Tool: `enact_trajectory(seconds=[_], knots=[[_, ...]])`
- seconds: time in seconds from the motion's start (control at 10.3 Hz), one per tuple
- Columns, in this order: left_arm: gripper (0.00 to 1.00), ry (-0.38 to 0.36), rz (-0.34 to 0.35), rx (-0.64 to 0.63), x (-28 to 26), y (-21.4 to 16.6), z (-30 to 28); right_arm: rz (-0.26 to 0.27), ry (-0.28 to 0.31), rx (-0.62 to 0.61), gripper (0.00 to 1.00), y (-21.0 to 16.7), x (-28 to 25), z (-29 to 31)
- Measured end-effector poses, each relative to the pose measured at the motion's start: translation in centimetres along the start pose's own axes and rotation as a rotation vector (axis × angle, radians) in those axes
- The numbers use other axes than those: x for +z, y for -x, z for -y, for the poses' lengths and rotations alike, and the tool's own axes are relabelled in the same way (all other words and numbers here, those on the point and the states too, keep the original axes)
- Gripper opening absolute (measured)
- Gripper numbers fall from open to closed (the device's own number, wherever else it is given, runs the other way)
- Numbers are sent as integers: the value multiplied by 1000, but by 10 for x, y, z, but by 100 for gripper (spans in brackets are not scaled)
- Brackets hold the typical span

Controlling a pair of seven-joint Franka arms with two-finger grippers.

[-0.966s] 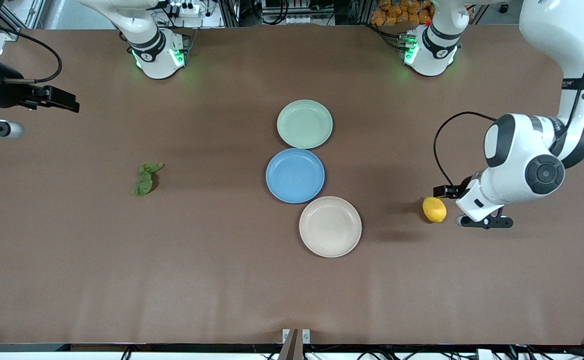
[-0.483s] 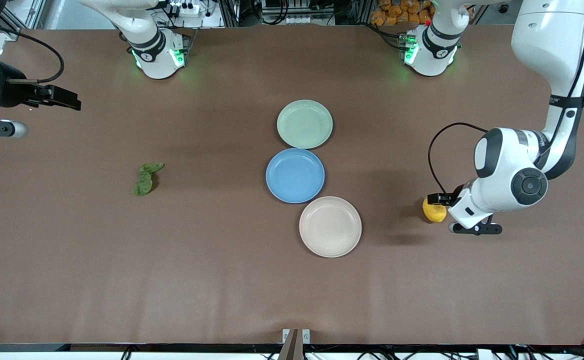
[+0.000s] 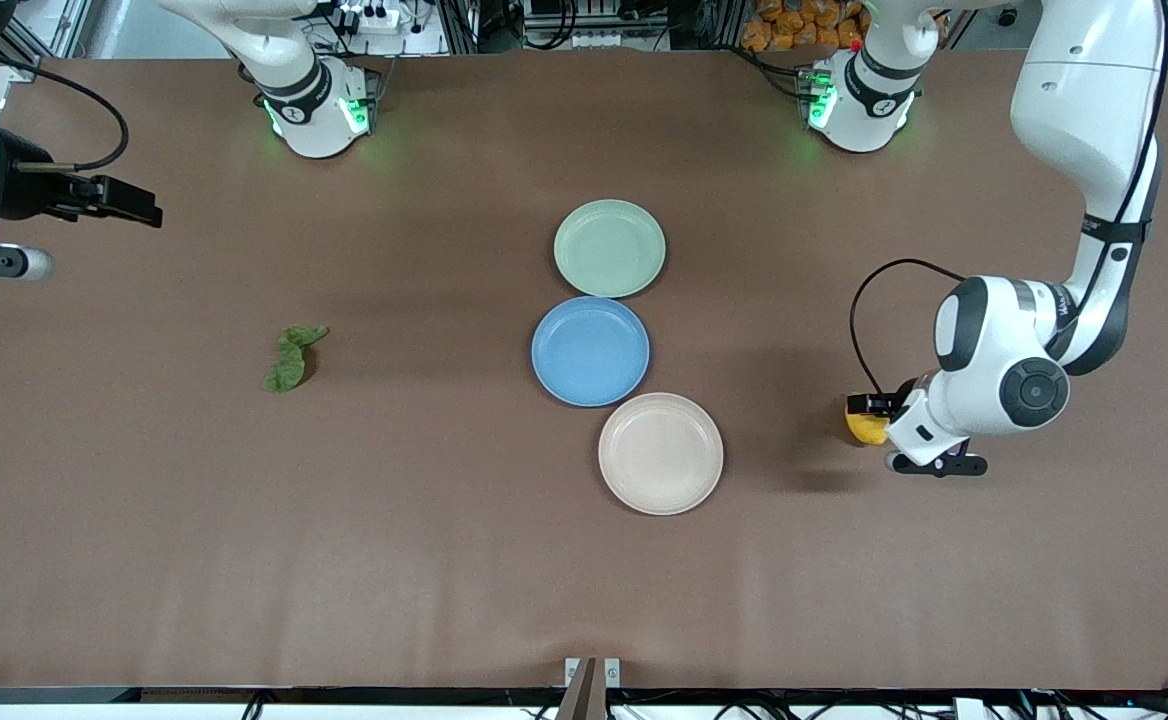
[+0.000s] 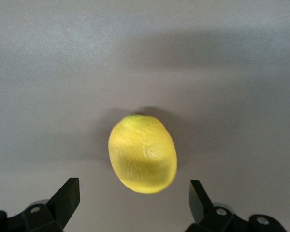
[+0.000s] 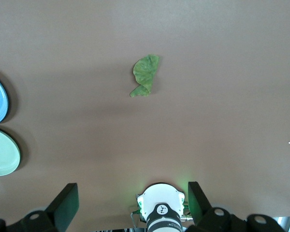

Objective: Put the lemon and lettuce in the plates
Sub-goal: 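Grasp the lemon with the left gripper while the right gripper reaches the lettuce, then lift the lemon toward the white plate while the right gripper grasps the lettuce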

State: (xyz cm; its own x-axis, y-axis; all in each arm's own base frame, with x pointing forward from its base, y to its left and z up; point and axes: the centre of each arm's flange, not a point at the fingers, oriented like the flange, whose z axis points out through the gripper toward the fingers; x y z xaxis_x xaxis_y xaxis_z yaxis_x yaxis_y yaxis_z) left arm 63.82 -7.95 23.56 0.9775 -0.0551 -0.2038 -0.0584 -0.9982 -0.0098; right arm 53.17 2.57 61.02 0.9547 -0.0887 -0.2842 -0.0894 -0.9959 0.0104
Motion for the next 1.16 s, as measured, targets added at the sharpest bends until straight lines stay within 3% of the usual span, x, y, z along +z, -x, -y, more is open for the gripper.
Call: enact_trajectory(seconds=[0.58, 0.97, 1.06, 1.16], knots=[[100, -8, 34, 7, 29, -8, 0, -12, -14, 3, 100, -33, 58, 3], [100, -6, 34, 3, 36, -14, -2, -16, -23, 31, 100, -66, 144, -7], [89, -5, 26, -25, 37, -15, -3, -11, -26, 38, 100, -77, 173, -10], [69, -4, 20, -57, 37, -16, -3, 10, -27, 43, 100, -86, 200, -12]])
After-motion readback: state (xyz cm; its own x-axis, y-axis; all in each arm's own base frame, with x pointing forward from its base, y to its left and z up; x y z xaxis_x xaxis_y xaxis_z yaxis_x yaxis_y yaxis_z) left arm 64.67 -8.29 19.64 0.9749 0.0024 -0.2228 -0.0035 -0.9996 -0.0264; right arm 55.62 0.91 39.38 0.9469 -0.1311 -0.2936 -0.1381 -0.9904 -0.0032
